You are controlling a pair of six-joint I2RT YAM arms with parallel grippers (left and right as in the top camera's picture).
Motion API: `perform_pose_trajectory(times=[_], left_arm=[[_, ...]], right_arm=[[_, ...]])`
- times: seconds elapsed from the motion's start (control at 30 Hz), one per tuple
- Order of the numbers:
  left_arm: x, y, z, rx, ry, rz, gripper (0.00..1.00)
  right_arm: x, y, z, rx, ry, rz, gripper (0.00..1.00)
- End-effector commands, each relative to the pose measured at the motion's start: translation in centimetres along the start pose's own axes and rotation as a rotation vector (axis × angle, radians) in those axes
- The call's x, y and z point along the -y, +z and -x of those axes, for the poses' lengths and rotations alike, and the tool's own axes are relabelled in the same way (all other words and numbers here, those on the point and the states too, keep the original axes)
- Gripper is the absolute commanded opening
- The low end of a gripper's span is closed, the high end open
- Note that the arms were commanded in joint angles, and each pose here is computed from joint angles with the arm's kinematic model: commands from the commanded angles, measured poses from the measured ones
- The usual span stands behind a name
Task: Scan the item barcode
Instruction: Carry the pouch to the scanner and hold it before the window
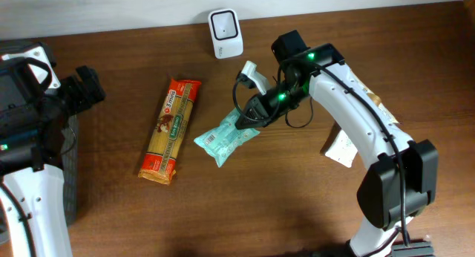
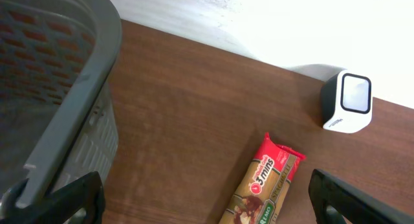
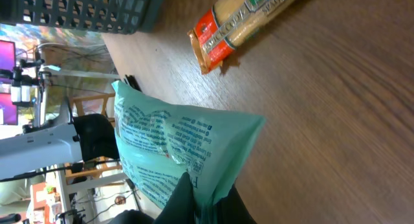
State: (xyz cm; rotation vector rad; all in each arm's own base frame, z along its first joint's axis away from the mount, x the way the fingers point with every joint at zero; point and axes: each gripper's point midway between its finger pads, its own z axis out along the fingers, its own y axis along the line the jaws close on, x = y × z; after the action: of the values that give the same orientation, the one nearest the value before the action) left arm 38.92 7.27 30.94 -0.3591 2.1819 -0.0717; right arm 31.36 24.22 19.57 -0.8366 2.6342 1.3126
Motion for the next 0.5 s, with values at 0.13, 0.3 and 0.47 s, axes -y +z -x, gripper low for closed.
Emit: perform_pose_trajectory(times=[0.13, 0.3, 0.47], left_arm=[[0.1, -0.3, 0.3, 0.01, 0.019, -0.009, 0.99], [0.1, -0.3, 0.3, 0.01, 0.019, -0.009, 0.99], [0.1, -0.3, 0.3, 0.01, 0.019, -0.009, 0.99]], right_arm=[[-5.3, -6.9, 1.8, 0.233, -0.154, 0.068, 0.04], [-6.7, -9.7, 2.2, 0.327, -0.241, 0.014, 0.04], [2.9, -13.3, 8.4, 0.491, -0.142, -0.885, 0.04]])
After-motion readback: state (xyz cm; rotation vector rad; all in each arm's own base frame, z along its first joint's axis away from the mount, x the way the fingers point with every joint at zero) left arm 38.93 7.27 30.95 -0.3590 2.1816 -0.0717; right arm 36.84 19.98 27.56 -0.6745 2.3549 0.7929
